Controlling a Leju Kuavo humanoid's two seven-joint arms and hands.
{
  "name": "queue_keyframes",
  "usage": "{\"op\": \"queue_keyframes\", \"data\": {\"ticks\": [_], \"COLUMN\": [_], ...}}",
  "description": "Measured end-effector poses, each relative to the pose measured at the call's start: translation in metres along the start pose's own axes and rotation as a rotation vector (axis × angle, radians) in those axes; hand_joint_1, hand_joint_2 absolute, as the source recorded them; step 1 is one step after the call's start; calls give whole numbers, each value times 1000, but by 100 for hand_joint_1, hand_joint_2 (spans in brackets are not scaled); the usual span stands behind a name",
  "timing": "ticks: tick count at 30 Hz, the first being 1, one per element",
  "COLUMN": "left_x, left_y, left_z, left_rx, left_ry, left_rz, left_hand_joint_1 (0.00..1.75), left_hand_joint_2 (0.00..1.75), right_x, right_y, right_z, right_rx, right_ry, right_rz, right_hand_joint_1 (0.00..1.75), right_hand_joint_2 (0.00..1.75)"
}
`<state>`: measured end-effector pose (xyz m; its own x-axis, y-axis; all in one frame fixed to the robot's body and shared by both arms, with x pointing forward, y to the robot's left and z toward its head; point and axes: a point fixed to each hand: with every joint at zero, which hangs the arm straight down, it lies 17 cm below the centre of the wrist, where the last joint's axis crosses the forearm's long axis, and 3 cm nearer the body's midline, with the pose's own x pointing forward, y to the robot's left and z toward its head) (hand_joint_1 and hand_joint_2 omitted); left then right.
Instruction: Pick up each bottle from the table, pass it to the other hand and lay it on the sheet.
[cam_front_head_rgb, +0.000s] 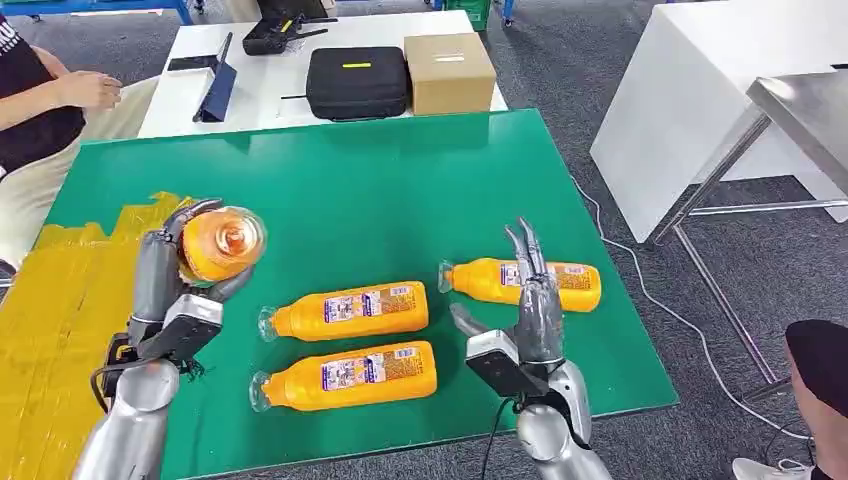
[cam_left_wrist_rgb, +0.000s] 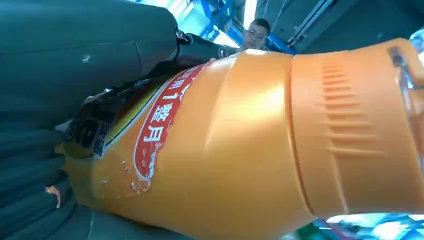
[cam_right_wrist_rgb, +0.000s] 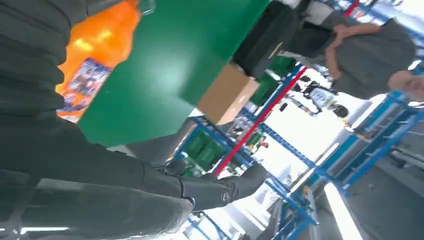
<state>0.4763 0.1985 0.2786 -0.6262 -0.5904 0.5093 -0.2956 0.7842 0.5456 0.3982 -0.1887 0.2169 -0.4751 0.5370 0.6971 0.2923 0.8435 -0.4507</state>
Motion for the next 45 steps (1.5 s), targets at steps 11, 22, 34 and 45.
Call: {"op": "queue_keyframes", "data": {"ticks": [11,22,34,45], "left_x": [-83,-190,-256,-270], "left_y": [-28,-8,34,14], "left_z": [20,47,61,90], "left_rx": [-176,-358,-476,-615], "left_ry": [122,372,560,573], "left_rz": [-378,-940,-1079,-901], "left_hand_joint_1": [175,175,175,175], "left_hand_joint_2": [175,175,175,175], "right_x": [-18,-18,-20,-21], "right_y": [-53,-64,-68,-68], "right_z": [15,16,17,4], "right_rx": [-84,-89,-104,-103], "right_ry": [35,33,55,54], "right_rz": [77,125,137,115], "right_hand_joint_1": [0,0,0,0], "right_hand_joint_2": [175,175,175,175]}}
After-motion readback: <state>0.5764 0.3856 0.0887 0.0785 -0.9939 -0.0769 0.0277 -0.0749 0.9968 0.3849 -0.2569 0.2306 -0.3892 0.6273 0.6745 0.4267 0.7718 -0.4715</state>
